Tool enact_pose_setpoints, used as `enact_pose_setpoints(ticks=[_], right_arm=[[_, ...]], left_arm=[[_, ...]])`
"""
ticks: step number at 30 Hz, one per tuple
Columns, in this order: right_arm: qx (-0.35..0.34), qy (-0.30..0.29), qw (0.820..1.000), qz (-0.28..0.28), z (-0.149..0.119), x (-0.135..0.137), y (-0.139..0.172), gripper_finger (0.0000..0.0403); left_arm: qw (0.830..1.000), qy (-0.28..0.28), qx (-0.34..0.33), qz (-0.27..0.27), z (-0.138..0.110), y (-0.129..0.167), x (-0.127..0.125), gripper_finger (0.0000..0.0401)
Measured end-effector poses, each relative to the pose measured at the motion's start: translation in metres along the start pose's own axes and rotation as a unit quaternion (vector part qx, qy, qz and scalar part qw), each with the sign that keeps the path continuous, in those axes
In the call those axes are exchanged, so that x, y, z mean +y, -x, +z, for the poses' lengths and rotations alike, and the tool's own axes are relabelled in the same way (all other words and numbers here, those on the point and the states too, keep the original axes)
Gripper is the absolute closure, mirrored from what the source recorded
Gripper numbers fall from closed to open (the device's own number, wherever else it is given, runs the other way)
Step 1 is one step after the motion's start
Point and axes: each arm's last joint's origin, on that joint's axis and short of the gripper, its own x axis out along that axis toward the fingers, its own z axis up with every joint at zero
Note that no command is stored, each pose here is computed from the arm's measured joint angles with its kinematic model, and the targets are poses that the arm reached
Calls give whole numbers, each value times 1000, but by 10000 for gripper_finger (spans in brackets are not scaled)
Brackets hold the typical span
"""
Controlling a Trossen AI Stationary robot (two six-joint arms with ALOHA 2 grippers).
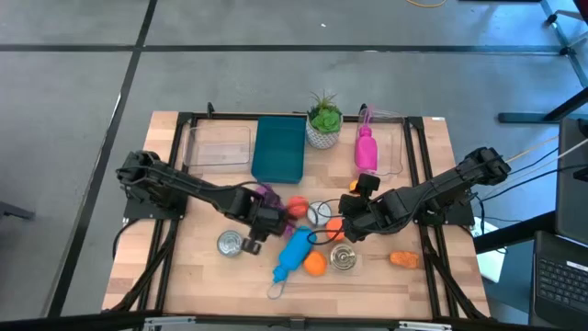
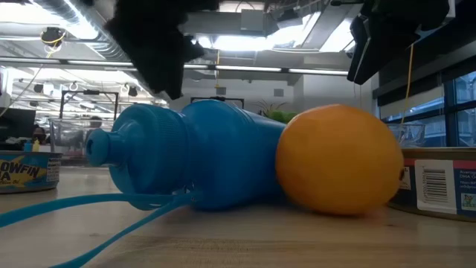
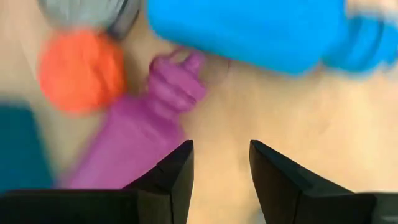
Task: Pick & Place Food Item
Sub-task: Put the purple water bottle into the right transparent bin
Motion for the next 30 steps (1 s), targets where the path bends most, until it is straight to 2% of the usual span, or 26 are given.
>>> enact_pose_setpoints(ticks=[2,4,9,11,13,17,24,30], right_arm=[[0,-1,1000,0,0,0,0,113],[0,-2,1000,0,0,0,0,113],[1,-9,1000,0,0,0,0,113],[1,-12,1000,1,0,0,0,113],[2,-13,1000,1,0,0,0,113],[6,-13,1000,7,0,0,0,113],[8,-26,1000,5,1,-2,-2,113],[8,-49,999,4,1,-3,-2,113]], left_arm=[[995,-98,-1,25,2,-2,-2,257],[985,-162,-5,58,7,-6,-2,257],[947,-274,8,168,16,-13,6,257],[936,-299,17,183,17,-15,11,254],[941,-294,18,167,15,-16,16,247],[962,-248,4,111,11,-18,20,226],[972,-231,-21,41,11,-20,16,192],[967,-248,-23,55,12,-20,21,172]])
